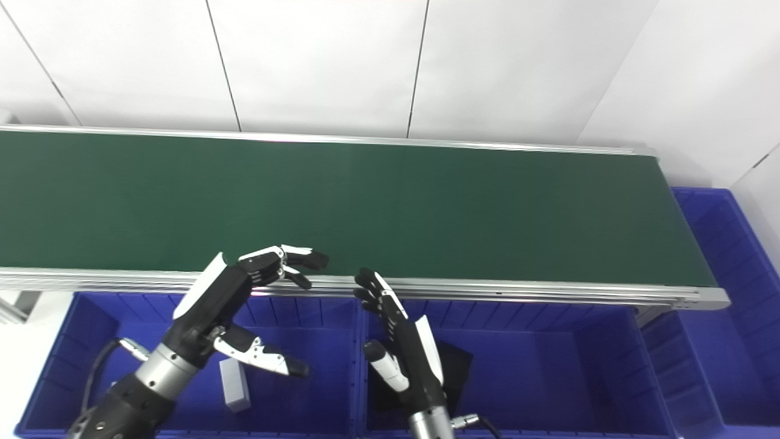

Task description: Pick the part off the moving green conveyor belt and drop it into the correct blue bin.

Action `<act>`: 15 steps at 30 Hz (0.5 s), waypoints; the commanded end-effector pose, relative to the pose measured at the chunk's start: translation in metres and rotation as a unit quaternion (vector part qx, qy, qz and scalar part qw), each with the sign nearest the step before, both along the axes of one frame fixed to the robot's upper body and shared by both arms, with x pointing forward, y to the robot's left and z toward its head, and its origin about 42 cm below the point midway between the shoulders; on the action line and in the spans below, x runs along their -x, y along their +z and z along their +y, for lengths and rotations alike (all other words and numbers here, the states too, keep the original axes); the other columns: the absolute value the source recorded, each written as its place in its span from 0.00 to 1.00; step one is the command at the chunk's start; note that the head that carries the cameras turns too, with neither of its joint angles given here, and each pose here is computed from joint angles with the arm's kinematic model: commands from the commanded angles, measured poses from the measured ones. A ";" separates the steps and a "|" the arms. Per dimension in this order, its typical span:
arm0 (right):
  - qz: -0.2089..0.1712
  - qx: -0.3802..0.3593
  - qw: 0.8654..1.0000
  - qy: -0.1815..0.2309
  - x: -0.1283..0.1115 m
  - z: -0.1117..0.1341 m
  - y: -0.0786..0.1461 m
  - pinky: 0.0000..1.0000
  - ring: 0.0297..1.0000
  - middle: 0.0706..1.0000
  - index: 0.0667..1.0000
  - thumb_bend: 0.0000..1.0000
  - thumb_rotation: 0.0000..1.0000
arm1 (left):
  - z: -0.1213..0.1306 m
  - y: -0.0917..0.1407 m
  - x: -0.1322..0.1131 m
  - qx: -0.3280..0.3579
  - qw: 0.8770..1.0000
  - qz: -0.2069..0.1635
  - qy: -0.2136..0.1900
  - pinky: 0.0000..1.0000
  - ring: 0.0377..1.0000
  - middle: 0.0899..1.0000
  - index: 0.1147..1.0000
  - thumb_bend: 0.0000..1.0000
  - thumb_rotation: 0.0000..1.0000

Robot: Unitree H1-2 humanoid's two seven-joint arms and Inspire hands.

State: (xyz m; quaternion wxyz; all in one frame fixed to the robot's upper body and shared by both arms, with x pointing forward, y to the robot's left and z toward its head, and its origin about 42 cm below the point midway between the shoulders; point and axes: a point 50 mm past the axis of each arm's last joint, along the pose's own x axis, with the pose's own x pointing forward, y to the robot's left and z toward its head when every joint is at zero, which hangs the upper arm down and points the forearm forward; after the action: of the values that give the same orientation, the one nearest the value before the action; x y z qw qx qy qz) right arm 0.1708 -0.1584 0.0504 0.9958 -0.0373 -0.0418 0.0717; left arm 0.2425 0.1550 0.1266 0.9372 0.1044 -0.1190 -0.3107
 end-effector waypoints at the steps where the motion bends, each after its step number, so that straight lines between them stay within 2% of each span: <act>1: -0.031 -0.005 0.999 -0.001 0.000 -0.007 0.012 0.85 0.86 0.89 0.93 0.90 0.98 | 0.001 0.001 0.000 0.010 1.000 -0.016 0.016 0.67 0.78 0.79 0.72 0.85 0.19; 7: -0.028 -0.001 1.000 -0.002 0.004 -0.028 0.010 0.85 0.86 0.89 0.93 0.86 0.99 | -0.011 -0.016 0.005 0.013 0.999 0.011 0.040 0.73 0.81 0.82 0.74 0.86 0.27; 13: -0.020 -0.001 1.000 -0.008 0.007 -0.035 0.006 0.84 0.86 0.89 0.93 0.86 0.99 | -0.019 -0.027 0.009 0.038 0.997 0.032 0.057 0.78 0.84 0.84 0.76 0.85 0.29; 14: -0.019 -0.002 1.000 -0.009 0.008 -0.036 0.006 0.86 0.86 0.90 0.93 0.85 0.99 | -0.020 -0.029 0.010 0.041 0.997 0.033 0.059 0.77 0.83 0.84 0.77 0.84 0.33; 15: -0.020 -0.002 1.000 -0.010 0.008 -0.036 0.005 0.86 0.86 0.90 0.93 0.85 0.99 | -0.020 -0.031 0.011 0.043 0.997 0.035 0.060 0.77 0.83 0.84 0.77 0.84 0.34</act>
State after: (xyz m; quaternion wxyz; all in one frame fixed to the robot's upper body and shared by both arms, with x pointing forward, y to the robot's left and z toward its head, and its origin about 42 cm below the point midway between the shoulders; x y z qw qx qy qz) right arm 0.1624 -0.1930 0.0489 0.9964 -0.0428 -0.0344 0.0644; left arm 0.2320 0.1373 0.0898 0.9604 0.0720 -0.0647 -0.2612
